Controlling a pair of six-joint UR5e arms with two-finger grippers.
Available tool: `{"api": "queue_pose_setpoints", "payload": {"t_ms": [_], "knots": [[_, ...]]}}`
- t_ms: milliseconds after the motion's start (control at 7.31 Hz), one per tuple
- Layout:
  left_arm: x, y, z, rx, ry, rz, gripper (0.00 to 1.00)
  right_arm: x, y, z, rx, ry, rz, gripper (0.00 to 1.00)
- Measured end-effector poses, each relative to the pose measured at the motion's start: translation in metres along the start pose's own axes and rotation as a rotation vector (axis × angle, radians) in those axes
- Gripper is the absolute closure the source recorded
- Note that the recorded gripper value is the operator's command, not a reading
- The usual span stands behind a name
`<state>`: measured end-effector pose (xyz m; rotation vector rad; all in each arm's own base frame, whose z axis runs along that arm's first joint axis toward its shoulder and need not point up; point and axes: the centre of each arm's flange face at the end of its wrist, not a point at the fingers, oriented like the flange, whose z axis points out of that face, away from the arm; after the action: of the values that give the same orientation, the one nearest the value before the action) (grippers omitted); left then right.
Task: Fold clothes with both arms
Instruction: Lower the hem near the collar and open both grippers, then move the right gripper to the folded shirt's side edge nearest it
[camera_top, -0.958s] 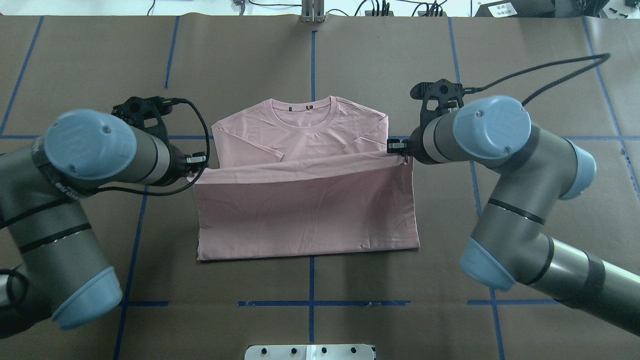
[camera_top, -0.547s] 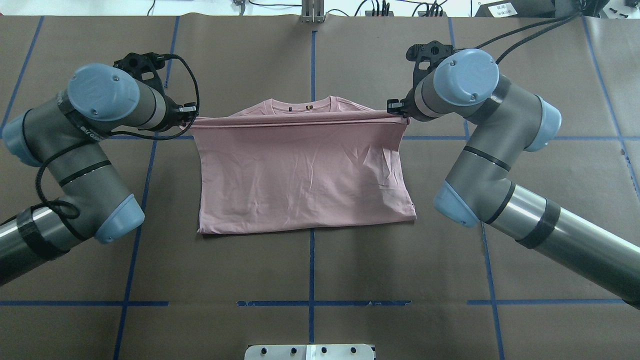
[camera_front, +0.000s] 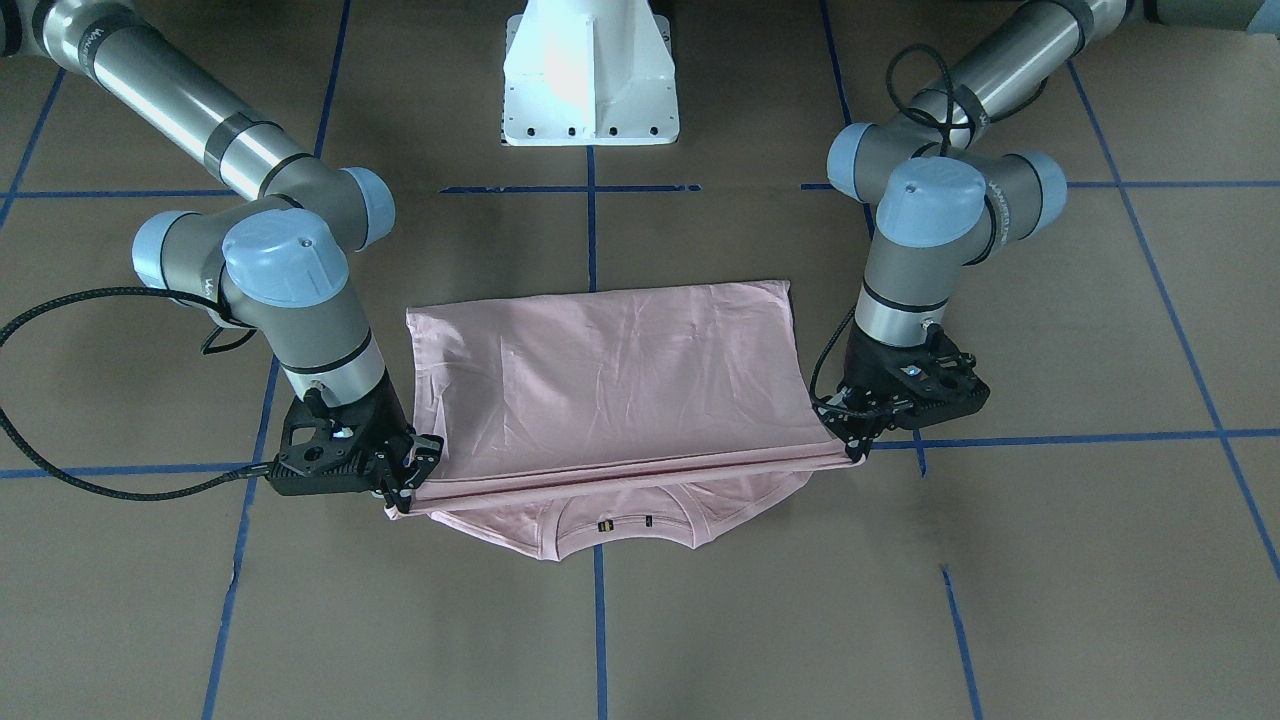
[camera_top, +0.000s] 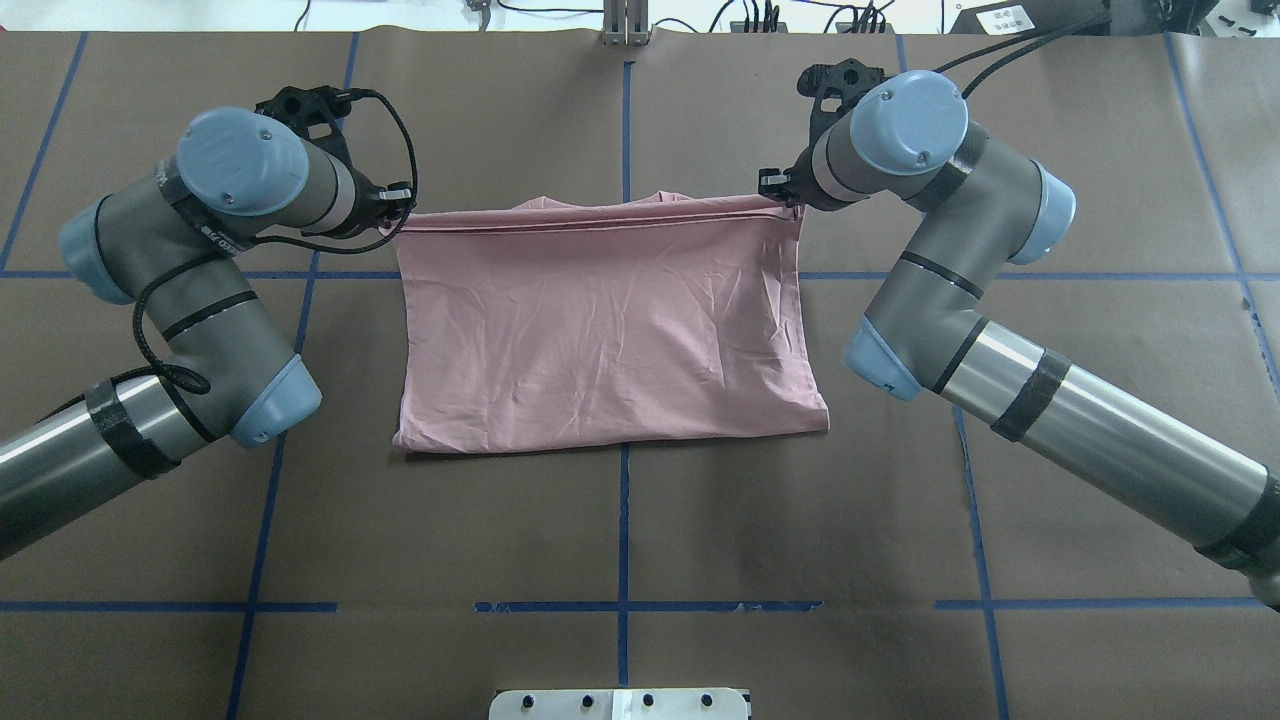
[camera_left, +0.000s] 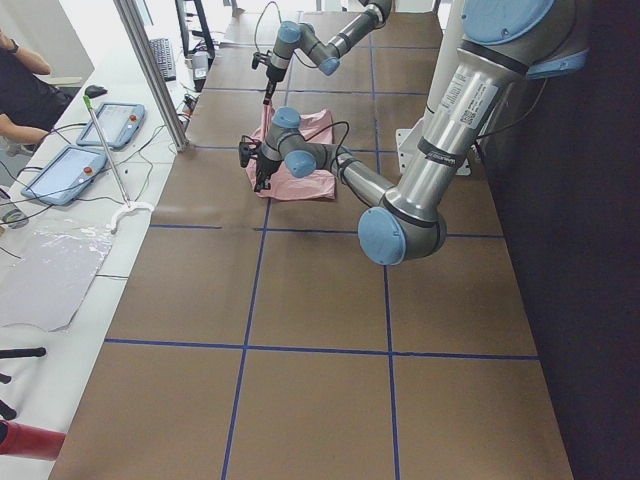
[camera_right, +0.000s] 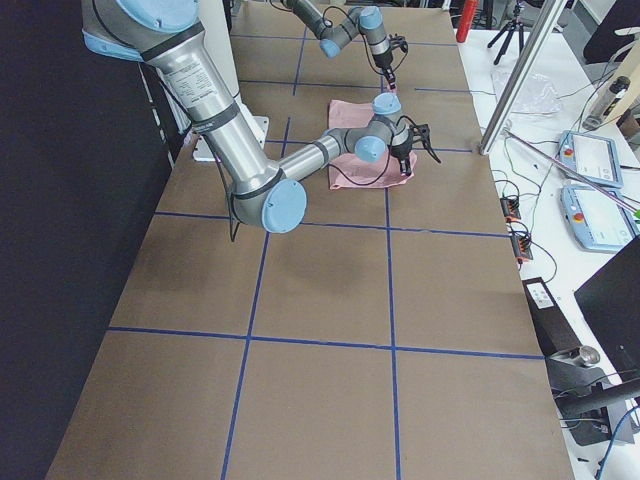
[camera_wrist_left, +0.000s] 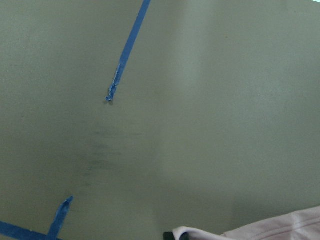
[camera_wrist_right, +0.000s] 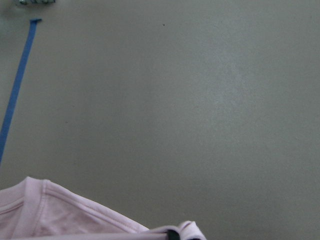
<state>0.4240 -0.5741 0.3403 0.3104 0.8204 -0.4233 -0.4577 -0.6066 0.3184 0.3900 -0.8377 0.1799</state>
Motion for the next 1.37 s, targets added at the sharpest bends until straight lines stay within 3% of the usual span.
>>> {"api": "queue_pose_setpoints", "payload": {"t_ms": [137,411,547,684,821,958,1232,1368], "knots": [[0.004,0.001,-0.001,-0.002,0.004,0.002,1.0,-0.006,-0.002,-0.005,0.005,-0.014,-0.001,1.0],[0.008,0.003,-0.003,-0.003,0.009,0.004,1.0,-0.011,-0.003,-0.011,0.008,-0.028,-0.003,0.56],[0.01,0.003,-0.004,-0.003,0.013,0.005,0.99,-0.012,-0.003,-0.012,0.006,-0.033,-0.004,0.49],[0.013,0.005,-0.005,-0.005,0.017,0.008,0.81,-0.013,-0.002,-0.013,0.005,-0.035,-0.005,0.38],[0.016,0.009,-0.005,-0.009,0.02,0.011,0.34,-0.013,-0.002,-0.013,0.005,-0.036,-0.005,0.2],[0.017,0.011,-0.004,-0.012,0.022,0.013,0.0,-0.013,-0.002,-0.013,0.004,-0.036,-0.006,0.03],[0.019,0.012,-0.005,-0.012,0.024,0.017,0.0,-0.012,-0.002,-0.013,-0.006,-0.04,-0.004,0.0],[0.022,0.012,-0.009,-0.013,0.03,0.02,0.0,-0.012,-0.003,-0.019,-0.034,-0.065,-0.002,0.0]]}}
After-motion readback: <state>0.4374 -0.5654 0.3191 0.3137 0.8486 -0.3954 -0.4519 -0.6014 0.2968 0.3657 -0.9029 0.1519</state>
